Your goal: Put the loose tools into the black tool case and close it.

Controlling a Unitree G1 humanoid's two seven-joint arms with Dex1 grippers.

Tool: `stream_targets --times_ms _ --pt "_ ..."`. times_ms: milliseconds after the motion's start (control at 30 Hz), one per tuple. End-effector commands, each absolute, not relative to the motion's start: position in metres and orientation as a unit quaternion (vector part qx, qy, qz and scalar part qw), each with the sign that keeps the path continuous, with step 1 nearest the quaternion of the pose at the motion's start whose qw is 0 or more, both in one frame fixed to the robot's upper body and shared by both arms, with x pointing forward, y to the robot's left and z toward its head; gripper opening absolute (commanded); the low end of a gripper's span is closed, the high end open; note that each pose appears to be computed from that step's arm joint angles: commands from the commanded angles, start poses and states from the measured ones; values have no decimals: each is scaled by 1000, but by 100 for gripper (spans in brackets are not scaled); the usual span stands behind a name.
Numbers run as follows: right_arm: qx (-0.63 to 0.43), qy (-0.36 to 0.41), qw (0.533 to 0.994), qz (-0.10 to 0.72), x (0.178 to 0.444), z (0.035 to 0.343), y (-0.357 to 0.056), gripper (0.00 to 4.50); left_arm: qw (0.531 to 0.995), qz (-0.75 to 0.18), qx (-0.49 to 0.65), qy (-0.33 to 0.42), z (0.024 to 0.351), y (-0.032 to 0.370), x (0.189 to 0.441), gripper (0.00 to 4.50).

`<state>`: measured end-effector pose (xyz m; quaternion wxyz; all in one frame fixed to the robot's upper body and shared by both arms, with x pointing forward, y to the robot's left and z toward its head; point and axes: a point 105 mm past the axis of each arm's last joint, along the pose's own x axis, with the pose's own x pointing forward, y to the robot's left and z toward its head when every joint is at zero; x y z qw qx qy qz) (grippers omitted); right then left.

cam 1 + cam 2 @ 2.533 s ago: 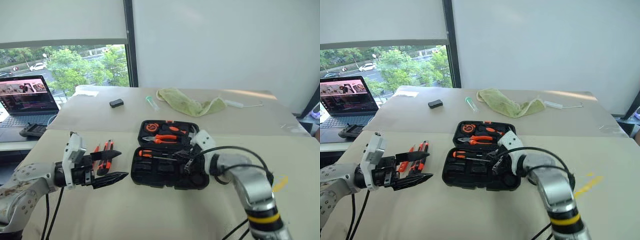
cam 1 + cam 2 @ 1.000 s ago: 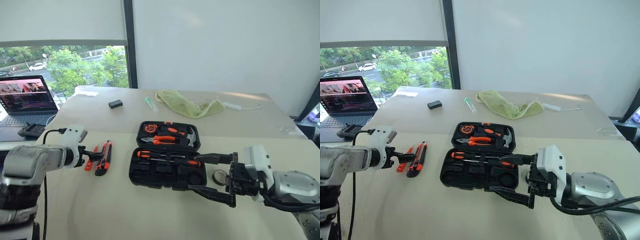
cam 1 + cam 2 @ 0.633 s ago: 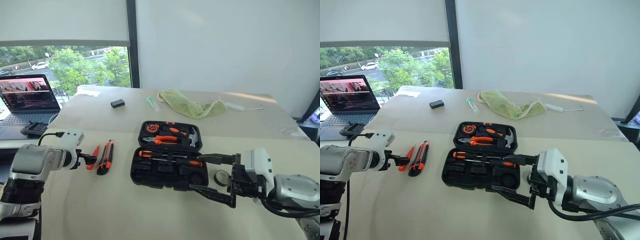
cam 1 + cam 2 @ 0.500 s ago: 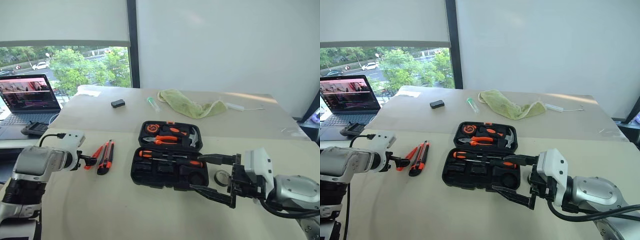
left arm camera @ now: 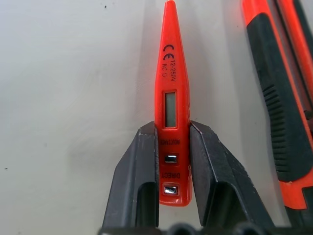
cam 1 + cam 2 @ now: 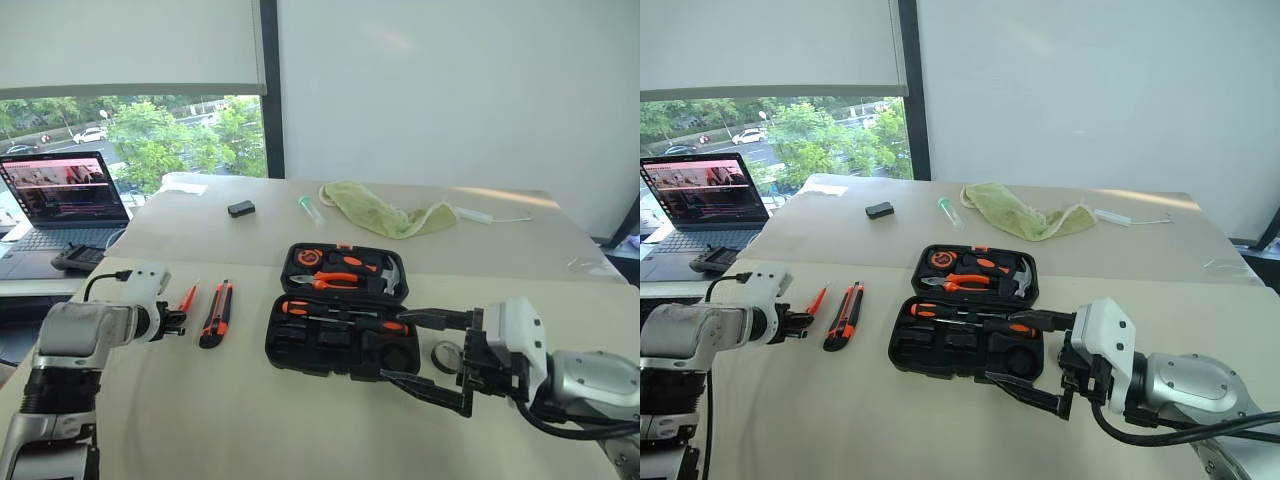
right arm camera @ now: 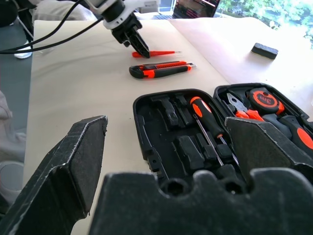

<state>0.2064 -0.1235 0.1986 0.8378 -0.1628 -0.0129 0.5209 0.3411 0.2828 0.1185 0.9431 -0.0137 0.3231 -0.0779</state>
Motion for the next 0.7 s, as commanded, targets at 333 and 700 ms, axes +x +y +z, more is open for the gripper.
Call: stream_targets --times_ms 333,700 --pt "-140 -45 875 460 182 206 -143 450 746 -598 232 179 180 112 308 43" --pt "-151 -7 891 427 159 202 -159 450 643 -624 407 179 148 90 343 43"
